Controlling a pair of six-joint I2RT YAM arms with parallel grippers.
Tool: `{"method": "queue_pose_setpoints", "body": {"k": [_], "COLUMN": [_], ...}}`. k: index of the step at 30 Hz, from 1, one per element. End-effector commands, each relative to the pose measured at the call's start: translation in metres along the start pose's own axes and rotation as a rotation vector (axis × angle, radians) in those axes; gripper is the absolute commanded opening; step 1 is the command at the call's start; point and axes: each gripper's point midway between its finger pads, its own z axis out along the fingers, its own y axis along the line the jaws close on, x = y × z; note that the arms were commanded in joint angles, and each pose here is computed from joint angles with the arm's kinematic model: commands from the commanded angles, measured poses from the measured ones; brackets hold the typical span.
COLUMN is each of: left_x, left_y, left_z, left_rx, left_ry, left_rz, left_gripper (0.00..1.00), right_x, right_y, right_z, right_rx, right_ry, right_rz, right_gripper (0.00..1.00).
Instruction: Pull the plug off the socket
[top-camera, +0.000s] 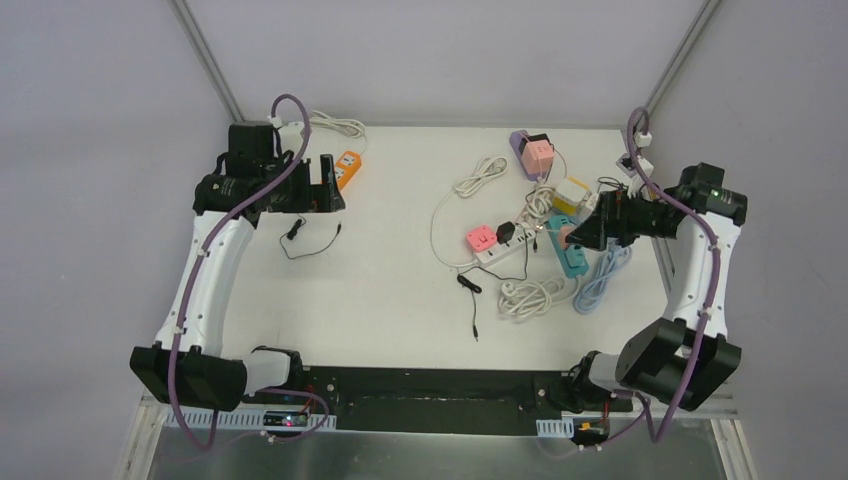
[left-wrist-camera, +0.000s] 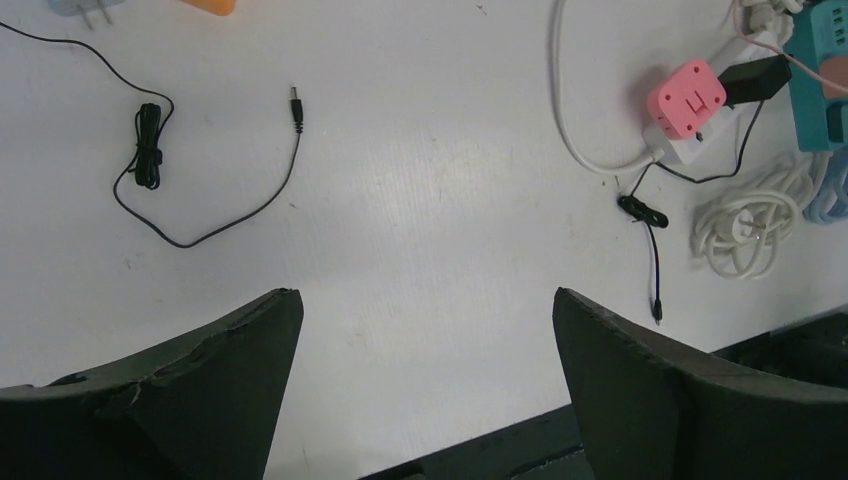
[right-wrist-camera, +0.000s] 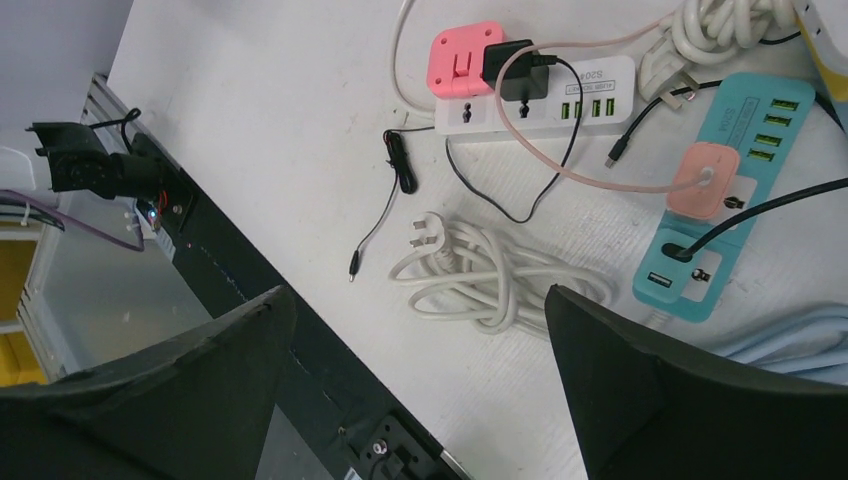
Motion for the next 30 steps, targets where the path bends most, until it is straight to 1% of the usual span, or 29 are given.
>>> {"method": "queue_pose_setpoints", "body": {"k": [1, 3, 4, 7, 10, 13, 16, 17, 20, 22, 24, 26, 28, 30], "left_x": [0.019, 0.024, 0.024, 0.021, 0.018, 0.018, 0.011, 0.011, 0.016, 0.021, 0.025, 0.032, 0.039, 0.041], "left_y": [-0.009, -0.015, -0.022, -0.046, -0.058, -0.074, -0.092, -0.095, -0.1, -0.107, -0.111, -0.118, -0.123, -0.131], "left_z": [-0.003, 0.004, 0.005, 0.003, -0.003, -0.003, -0.003, -0.003, -0.001, -0.002, -0.004, -0.003, 0.003, 0.007], "left_rx": [0.006, 0.003, 0.019, 0.094, 0.133, 0.218, 0.289, 0.287, 0.264, 0.284, 0.286, 0.291, 0.302, 0.329], "left_ry": [0.032, 0.066, 0.077, 0.077, 0.058, 0.006, -0.049, -0.064, -0.107, -0.091, -0.095, -0.095, -0.086, -0.07], "left_rz": [0.09, 0.131, 0.142, 0.14, 0.105, 0.029, -0.131, -0.16, -0.177, -0.192, -0.165, -0.098, -0.004, 0.053], "left_gripper": [0.99, 0.99, 0.99, 0.99, 0.99, 0.99, 0.99, 0.99, 0.99, 0.99, 0.99, 0.99, 0.99, 0.99], "right_x": [0.003, -0.003, -0.003, -0.003, -0.002, -0.002, -0.003, -0.002, 0.005, 0.004, 0.003, 0.004, 0.007, 0.009], "right_y": [0.015, 0.008, 0.006, -0.001, -0.006, -0.013, -0.01, -0.006, -0.002, 0.004, 0.014, 0.022, 0.026, 0.025], "right_z": [-0.024, -0.028, -0.028, -0.028, -0.027, -0.027, -0.029, -0.029, -0.024, -0.023, -0.024, -0.026, -0.029, -0.03], "right_rx": [-0.081, -0.081, -0.079, -0.043, 0.016, 0.101, 0.148, 0.143, 0.12, 0.092, 0.054, 0.041, 0.053, 0.088], "right_ry": [0.08, 0.069, 0.073, 0.077, 0.049, 0.013, -0.03, -0.04, -0.054, -0.063, -0.063, -0.063, -0.062, -0.065], "right_rz": [-0.042, 0.021, 0.022, 0.006, 0.007, -0.006, -0.023, -0.037, -0.054, -0.025, -0.019, -0.027, -0.047, -0.038], "right_gripper": [1.0, 1.0, 1.0, 1.0, 1.0, 1.0, 1.0, 1.0, 1.0, 1.0, 1.0, 1.0, 1.0, 1.0]}}
